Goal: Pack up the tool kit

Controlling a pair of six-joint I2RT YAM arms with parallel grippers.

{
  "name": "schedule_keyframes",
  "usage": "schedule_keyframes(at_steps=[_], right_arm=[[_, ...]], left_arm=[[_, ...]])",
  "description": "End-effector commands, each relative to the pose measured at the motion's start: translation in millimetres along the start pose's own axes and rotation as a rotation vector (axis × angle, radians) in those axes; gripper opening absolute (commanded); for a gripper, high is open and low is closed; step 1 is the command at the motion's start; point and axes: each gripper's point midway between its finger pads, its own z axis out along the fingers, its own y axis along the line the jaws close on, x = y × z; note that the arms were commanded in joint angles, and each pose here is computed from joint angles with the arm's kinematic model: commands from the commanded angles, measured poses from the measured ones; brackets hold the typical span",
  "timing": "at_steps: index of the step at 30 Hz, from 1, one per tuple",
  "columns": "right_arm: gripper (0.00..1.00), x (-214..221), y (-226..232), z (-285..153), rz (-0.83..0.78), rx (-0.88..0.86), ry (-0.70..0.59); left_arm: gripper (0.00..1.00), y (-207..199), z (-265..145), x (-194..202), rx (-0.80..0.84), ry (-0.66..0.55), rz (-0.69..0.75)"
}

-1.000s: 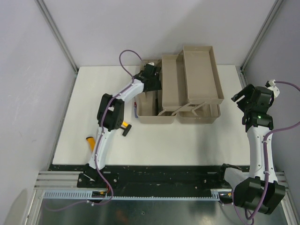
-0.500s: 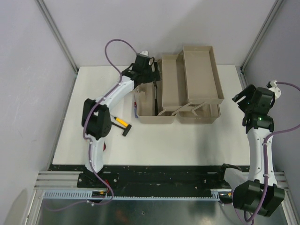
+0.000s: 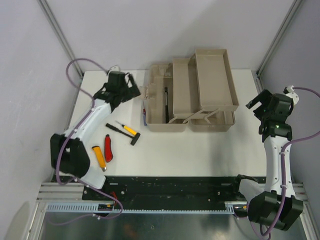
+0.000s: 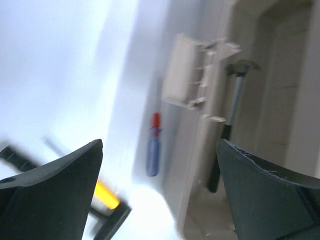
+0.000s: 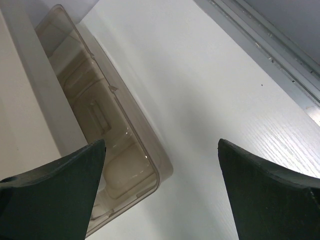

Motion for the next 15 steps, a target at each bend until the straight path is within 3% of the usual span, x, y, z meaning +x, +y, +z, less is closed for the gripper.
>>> schedule_keyframes(at_steps=[1,8,15], right_arm=[[0.98,4,-1,2,0.003,0.001,0.016],[0.89,16,3,8,0.021,-0.021,0.064],[0.86,13,-2,7,0.021,0.008,0.049]], left_arm=[[0.96,62,-18,30,-0.151,0.023,-0.135],[0.79,125,-13,99,-0.313,0.157,-0.321],[0.61,136,6,113,-0.359,0.222,-0.334]])
